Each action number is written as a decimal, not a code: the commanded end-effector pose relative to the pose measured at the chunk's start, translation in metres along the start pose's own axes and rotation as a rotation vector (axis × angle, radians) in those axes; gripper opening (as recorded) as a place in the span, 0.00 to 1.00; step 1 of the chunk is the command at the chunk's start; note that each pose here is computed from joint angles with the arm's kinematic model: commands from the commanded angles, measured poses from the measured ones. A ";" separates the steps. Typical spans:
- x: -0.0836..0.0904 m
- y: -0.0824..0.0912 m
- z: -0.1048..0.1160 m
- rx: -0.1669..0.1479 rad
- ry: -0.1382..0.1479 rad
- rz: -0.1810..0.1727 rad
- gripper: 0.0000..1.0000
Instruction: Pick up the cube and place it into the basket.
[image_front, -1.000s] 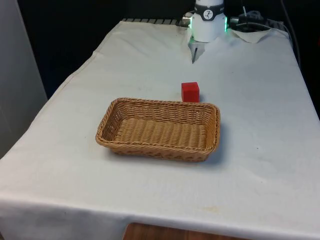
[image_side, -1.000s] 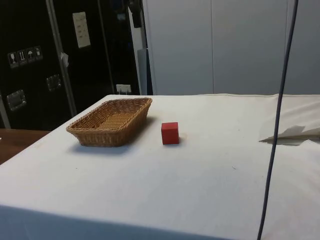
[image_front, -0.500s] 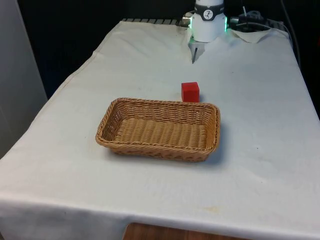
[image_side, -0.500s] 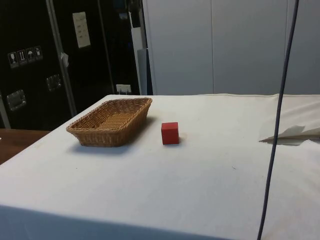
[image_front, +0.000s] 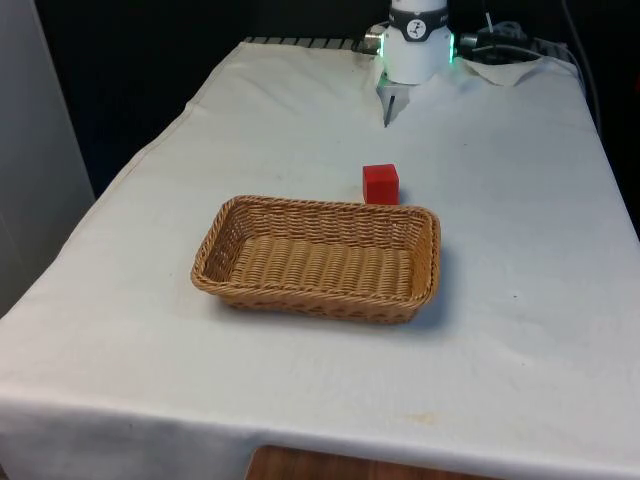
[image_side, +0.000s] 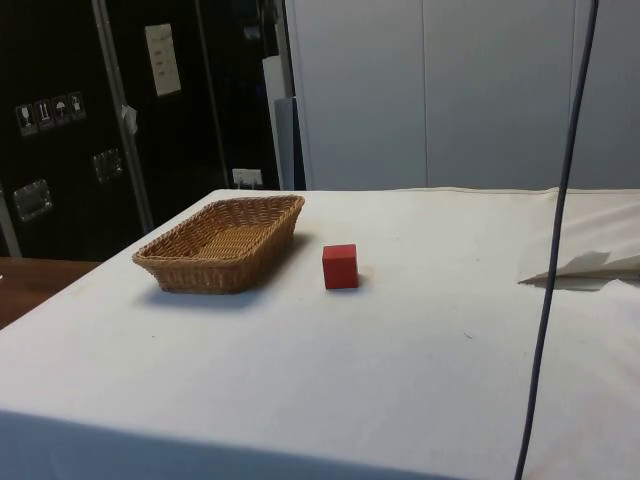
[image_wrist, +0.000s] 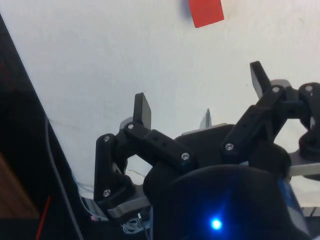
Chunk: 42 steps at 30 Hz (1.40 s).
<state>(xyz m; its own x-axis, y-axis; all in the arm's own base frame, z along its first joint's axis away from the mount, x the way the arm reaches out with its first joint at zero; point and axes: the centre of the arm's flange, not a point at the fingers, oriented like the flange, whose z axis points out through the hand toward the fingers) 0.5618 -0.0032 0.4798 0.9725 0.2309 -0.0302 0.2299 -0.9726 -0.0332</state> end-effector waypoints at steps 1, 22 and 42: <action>-0.003 -0.002 -0.001 -0.004 0.010 -0.012 1.00; -0.030 0.002 0.010 0.001 0.021 -0.058 1.00; -0.047 0.014 0.033 -0.086 0.000 -0.095 1.00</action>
<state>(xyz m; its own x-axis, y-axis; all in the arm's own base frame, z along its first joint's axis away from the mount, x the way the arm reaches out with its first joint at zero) 0.5200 -0.0261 0.4483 0.9465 0.3207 -0.0374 0.3218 -0.9463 0.0297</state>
